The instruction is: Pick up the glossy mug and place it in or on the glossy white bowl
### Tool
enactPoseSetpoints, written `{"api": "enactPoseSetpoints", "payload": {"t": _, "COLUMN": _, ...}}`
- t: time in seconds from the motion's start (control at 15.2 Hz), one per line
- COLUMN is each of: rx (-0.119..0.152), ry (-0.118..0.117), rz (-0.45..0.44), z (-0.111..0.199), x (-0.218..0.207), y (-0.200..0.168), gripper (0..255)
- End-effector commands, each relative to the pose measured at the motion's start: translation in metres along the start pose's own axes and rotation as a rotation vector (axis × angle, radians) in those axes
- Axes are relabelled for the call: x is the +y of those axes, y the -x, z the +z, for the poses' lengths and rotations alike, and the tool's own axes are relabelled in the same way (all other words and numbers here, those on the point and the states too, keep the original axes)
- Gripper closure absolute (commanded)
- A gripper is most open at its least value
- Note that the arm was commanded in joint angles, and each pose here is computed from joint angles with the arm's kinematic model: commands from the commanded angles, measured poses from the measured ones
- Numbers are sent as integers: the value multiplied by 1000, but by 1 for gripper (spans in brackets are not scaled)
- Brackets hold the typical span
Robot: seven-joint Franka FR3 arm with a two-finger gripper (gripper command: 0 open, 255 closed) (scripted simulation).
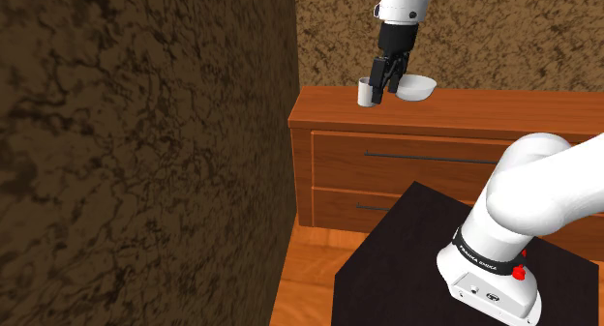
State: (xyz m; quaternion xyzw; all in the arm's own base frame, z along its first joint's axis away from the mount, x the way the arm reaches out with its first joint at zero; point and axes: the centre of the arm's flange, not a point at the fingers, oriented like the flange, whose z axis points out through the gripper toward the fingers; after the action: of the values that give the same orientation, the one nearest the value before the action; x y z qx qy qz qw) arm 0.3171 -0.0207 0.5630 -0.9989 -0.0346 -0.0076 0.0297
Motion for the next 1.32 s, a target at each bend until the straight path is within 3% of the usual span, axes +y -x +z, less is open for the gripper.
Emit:
{"api": "enactPoseSetpoints", "payload": {"t": 0.0, "rx": 0, "ry": 0, "rz": 0, "z": 0, "x": 0, "y": 0, "gripper": 0}}
{"api": "enactPoseSetpoints", "payload": {"t": 1.25, "rx": 22, "ry": 78, "rz": -48, "z": 58, "x": 196, "y": -124, "gripper": 0}}
